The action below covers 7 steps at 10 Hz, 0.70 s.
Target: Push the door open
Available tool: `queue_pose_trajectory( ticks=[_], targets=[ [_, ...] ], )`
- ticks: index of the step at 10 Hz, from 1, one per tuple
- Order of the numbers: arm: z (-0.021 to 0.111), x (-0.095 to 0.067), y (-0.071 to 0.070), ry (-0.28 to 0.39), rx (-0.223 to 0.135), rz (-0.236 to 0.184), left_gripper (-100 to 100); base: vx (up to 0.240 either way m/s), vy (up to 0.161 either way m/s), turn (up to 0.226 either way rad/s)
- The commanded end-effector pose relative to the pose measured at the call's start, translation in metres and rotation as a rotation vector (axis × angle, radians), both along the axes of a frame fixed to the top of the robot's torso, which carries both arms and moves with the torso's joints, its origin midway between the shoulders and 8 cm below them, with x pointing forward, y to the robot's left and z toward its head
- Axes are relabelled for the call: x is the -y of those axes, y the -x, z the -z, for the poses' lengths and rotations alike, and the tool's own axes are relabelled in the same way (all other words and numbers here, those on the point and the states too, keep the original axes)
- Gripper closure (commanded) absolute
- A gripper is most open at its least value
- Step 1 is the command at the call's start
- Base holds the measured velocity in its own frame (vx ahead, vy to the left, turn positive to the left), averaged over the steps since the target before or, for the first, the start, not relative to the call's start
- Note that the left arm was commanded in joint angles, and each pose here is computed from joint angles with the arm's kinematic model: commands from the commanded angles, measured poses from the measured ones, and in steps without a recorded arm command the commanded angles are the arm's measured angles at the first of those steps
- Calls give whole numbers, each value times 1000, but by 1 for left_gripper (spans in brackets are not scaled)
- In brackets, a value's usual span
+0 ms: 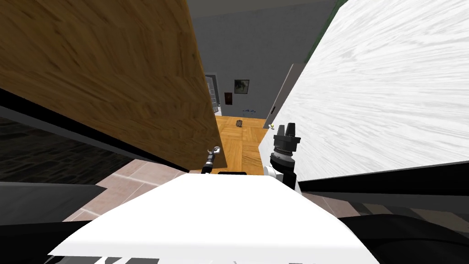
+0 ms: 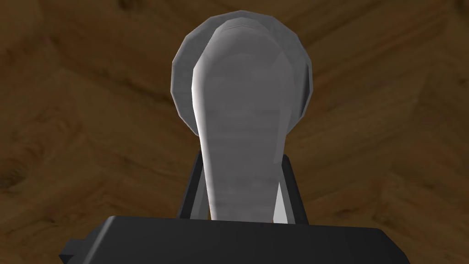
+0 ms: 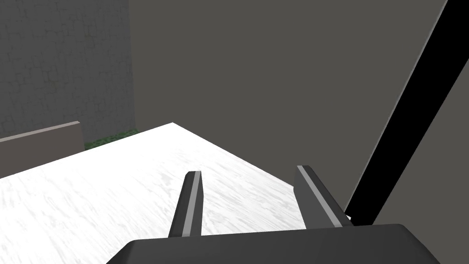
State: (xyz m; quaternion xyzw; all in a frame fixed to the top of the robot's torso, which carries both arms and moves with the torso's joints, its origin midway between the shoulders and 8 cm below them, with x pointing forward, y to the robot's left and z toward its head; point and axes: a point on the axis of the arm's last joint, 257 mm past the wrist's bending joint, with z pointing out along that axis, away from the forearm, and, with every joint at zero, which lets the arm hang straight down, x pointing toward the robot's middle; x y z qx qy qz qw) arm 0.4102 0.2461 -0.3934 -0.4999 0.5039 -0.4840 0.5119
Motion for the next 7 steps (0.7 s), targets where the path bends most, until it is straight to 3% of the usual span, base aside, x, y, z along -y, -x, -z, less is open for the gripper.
queue_pose_trajectory(
  ticks=[1, 7],
  targets=[
    [-4, -19, -1, -12, 9, -32, 100, 163, -72, 66],
    [-5, -51, -2, -12, 12, -114, 100, 143, -67, 62]
  ],
)
